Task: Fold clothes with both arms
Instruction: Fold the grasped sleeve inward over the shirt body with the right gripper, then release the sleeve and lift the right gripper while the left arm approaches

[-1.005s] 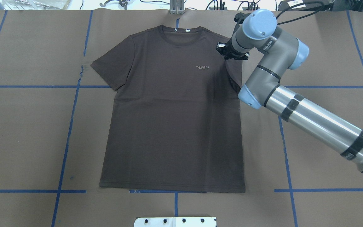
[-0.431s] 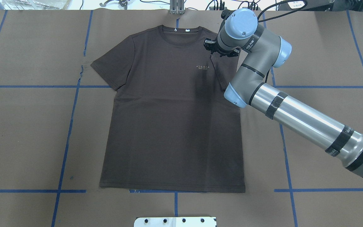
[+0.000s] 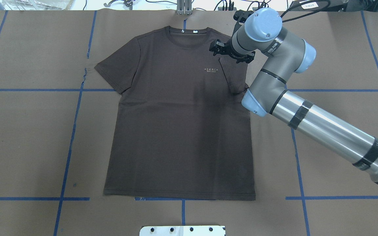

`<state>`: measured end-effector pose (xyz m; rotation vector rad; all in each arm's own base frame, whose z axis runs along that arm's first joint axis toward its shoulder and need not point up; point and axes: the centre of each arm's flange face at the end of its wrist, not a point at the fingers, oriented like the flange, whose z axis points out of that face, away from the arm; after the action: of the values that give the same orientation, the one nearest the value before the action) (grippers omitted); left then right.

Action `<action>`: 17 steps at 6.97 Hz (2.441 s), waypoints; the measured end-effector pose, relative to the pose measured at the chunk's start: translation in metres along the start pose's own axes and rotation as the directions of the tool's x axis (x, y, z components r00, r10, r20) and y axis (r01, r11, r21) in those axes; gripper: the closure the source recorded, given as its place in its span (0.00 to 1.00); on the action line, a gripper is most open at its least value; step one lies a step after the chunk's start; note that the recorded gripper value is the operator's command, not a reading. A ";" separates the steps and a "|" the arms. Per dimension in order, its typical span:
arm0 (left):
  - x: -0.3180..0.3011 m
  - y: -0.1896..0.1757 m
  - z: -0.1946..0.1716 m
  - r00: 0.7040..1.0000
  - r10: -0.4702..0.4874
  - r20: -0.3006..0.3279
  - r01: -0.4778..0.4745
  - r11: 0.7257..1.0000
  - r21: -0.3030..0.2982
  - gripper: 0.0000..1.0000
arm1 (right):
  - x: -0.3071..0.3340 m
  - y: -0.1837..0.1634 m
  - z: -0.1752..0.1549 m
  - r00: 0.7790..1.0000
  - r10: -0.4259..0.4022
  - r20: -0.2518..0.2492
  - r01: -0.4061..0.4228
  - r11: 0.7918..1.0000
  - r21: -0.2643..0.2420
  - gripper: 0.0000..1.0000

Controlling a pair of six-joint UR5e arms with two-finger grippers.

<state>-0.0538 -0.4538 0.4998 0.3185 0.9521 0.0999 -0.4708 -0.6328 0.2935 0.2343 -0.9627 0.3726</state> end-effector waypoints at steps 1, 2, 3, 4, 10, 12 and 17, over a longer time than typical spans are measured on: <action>0.017 -0.026 0.027 0.999 -0.010 -0.033 0.009 1.000 -0.019 0.00 | 0.017 0.001 -0.013 1.000 0.002 0.017 -0.001 1.000 -0.017 0.00; 0.045 -0.058 0.057 0.997 -0.052 -0.051 0.049 0.998 -0.050 0.00 | 0.031 0.000 -0.024 1.000 0.005 0.028 -0.005 1.000 -0.027 0.00; 0.077 -0.092 0.089 0.994 -0.102 -0.035 0.099 0.993 -0.071 0.00 | 0.041 -0.003 -0.032 0.999 0.011 0.038 -0.009 0.999 -0.035 0.00; 0.110 -0.121 0.129 0.990 -0.142 -0.004 0.141 0.986 -0.089 0.00 | 0.053 -0.008 -0.043 0.999 0.017 0.049 -0.015 0.999 -0.039 0.00; 0.225 -0.197 0.333 0.963 -0.248 0.109 0.250 0.968 -0.003 0.12 | 0.110 -0.003 -0.107 0.994 0.031 0.108 -0.023 0.997 -0.068 0.00; 0.249 -0.211 0.359 0.962 -0.241 0.129 0.242 0.970 0.010 0.18 | 0.115 -0.001 -0.107 0.994 0.032 0.103 -0.025 0.997 -0.067 0.00; 0.268 -0.209 0.388 0.967 -0.219 0.130 0.223 0.975 -0.013 0.32 | 0.116 0.001 -0.104 0.995 0.033 0.096 -0.027 0.998 -0.065 0.00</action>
<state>0.4059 -0.6787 0.4333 0.1889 0.8522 -0.1104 -0.3327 -0.5714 0.3328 0.1816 -1.0734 0.3604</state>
